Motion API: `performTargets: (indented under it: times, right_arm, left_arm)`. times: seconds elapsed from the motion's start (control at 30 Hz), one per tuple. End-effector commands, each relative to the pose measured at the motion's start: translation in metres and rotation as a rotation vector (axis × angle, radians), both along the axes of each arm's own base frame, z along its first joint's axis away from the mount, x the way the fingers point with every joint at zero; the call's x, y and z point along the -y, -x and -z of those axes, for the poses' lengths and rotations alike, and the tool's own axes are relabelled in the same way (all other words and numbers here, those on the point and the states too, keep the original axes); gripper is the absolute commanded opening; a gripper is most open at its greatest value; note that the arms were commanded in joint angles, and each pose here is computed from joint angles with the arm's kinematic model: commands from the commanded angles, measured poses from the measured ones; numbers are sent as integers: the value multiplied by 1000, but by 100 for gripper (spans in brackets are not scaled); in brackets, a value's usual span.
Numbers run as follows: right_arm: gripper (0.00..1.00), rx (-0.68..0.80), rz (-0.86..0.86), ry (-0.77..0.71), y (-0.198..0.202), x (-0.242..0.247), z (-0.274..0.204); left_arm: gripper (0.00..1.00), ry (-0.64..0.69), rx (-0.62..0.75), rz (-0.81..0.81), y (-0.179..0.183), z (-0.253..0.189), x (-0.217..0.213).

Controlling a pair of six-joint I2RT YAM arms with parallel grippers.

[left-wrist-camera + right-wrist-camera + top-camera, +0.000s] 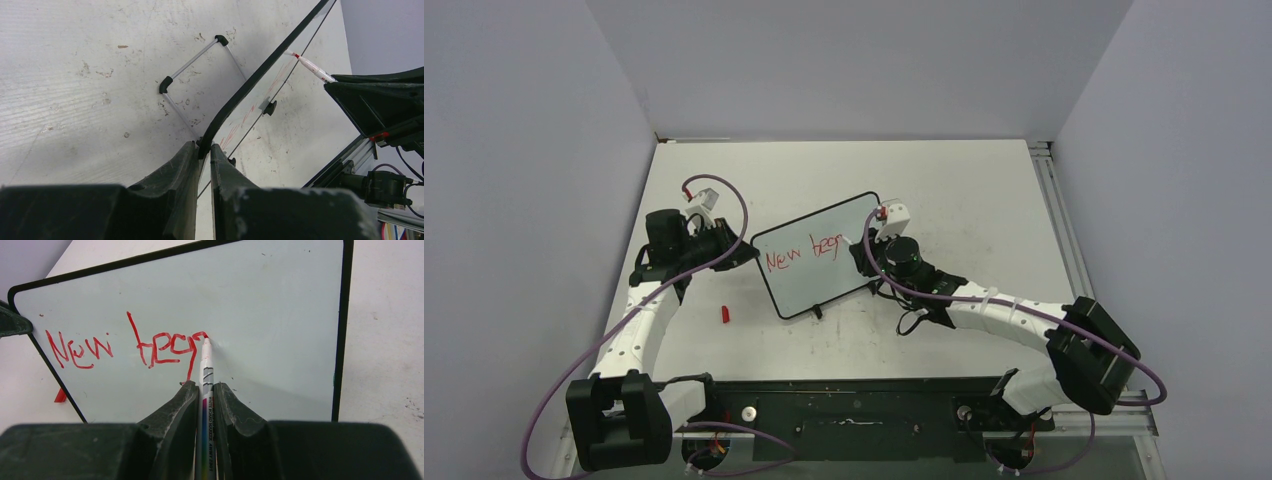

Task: Write a sentence on the whiteboard

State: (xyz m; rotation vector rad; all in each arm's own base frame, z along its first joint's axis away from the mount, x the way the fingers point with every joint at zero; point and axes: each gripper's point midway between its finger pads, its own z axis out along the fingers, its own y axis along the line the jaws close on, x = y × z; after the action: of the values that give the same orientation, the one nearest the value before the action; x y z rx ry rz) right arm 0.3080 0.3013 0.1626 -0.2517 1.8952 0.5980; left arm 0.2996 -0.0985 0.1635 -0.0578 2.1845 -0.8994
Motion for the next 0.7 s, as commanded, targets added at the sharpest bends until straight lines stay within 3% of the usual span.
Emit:
performTargets:
  times: [0.0,0.67]
  right_arm:
    - [5,10,24,-20,3,5,-7]
    - [5,-14,26,43,18,4,10]
  left_arm:
    - [9,-4,46,12,-5,-13,1]
    - [9,-2,46,13,-5,-13,1]
